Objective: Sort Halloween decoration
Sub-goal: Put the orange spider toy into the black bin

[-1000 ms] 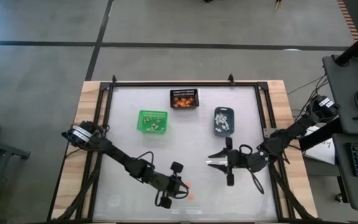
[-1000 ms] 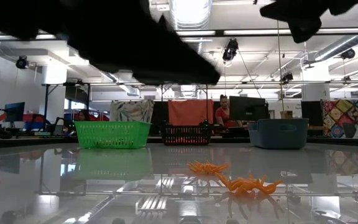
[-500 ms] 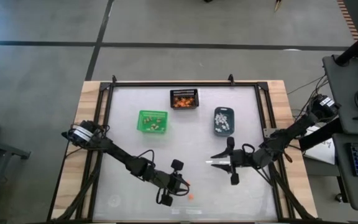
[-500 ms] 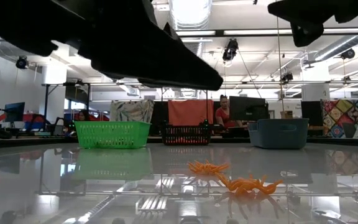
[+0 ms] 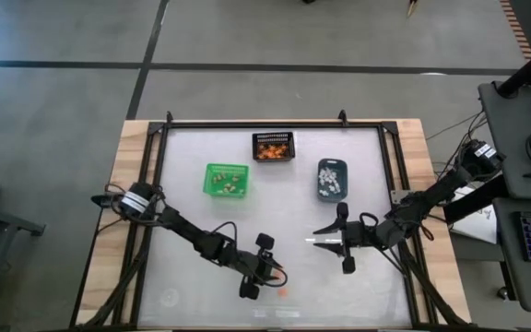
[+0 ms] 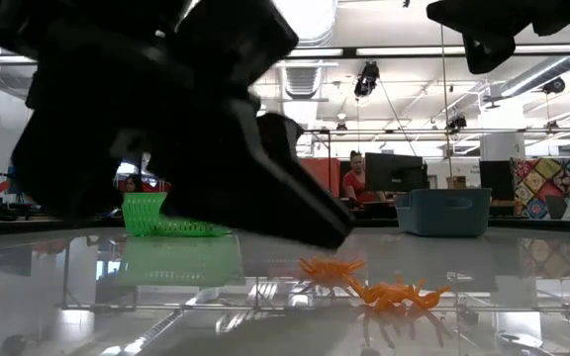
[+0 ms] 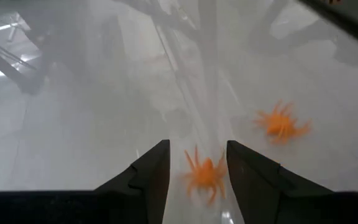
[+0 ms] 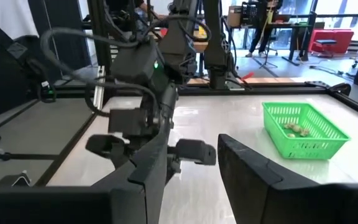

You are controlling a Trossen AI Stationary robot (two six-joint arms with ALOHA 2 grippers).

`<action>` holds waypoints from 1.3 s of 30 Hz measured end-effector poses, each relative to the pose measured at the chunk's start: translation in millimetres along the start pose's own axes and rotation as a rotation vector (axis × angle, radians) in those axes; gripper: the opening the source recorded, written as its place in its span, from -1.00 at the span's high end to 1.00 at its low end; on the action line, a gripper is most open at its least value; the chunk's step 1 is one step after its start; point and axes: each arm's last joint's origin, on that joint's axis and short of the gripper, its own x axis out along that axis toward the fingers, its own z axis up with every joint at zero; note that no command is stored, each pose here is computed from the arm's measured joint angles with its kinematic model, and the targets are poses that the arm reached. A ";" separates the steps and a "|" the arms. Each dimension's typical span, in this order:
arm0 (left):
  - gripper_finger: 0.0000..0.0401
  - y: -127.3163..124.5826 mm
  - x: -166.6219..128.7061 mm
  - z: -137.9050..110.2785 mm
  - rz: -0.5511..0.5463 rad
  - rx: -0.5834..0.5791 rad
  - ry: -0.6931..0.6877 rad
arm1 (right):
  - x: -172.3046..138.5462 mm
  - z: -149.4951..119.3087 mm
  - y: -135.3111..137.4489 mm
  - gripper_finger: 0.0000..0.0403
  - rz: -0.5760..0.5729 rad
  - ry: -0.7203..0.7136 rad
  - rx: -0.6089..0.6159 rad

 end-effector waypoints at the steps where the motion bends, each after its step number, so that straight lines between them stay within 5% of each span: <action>1: 0.29 -0.4 1.9 -2.8 0.000 0.001 0.009 | 0.0 0.0 0.0 0.33 0.000 0.000 0.003; 13: 0.30 -1.3 8.2 -12.0 -0.003 -0.002 0.034 | 0.0 -0.3 -0.1 0.34 -0.002 0.003 0.008; 27: 0.70 -1.4 8.1 -12.6 -0.005 -0.001 0.037 | 0.0 -0.3 -0.1 0.35 -0.003 0.003 0.009; 39: 0.75 -0.9 6.8 -11.0 -0.002 -0.002 0.035 | 0.0 -0.3 -0.1 0.34 -0.003 0.003 0.018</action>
